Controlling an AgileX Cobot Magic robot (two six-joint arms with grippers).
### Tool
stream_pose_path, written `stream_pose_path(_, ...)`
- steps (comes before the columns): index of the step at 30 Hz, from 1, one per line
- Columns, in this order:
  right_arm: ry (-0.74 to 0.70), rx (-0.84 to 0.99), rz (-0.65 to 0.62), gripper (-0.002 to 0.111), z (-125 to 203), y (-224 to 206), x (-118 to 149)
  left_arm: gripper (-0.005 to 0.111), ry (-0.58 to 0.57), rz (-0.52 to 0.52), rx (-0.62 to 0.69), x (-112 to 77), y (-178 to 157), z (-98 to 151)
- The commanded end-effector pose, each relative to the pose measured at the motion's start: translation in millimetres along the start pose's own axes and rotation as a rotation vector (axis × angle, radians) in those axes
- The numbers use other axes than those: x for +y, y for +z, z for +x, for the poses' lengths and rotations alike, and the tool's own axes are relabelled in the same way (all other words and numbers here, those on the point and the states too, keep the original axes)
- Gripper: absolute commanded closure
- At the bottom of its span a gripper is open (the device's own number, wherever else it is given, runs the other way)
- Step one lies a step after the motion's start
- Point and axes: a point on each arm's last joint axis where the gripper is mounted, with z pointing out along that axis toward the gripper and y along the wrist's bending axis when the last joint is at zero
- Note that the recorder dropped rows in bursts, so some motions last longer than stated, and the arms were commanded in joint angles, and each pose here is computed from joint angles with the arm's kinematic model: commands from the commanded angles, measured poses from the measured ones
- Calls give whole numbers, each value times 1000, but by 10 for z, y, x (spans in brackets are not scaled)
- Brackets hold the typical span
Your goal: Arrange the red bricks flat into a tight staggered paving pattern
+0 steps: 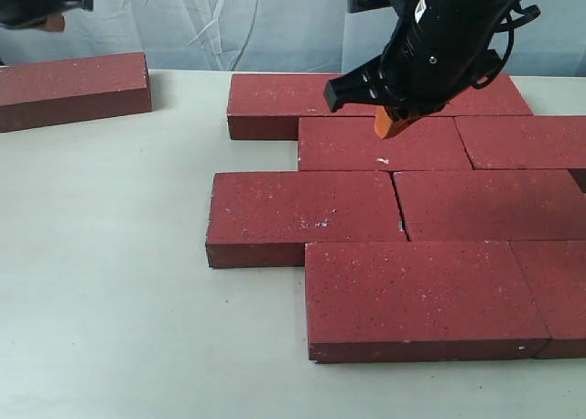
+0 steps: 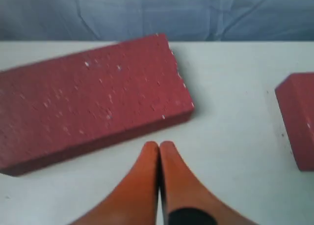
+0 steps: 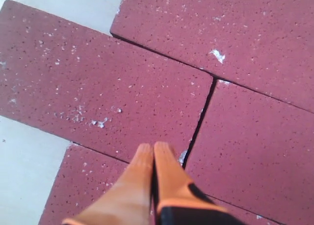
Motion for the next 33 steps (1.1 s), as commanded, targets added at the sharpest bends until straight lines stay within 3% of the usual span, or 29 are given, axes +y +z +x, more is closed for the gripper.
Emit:
stream_pose_path(1, 8, 1, 2, 109, -1, -5, -17, 107, 22, -56, -11, 69, 34, -215)
stream_pose_path(10, 8, 3, 3, 109, 1, -6, -17, 107, -7, -94, 17, 173, 668, -288)
stream_pose_path(15, 8, 3, 3, 109, 1, -6, -17, 107, 3, -154, 4, 270, 1045, -242)
stream_pose_path(22, 8, 3, 3, 109, 1, -6, -17, 107, -1, -150, -27, 321, 1500, -69)
stream_pose_path(33, 8, -4, 2, 109, -5, -6, -16, 107, -27, -181, 16, 584, 1757, 156)
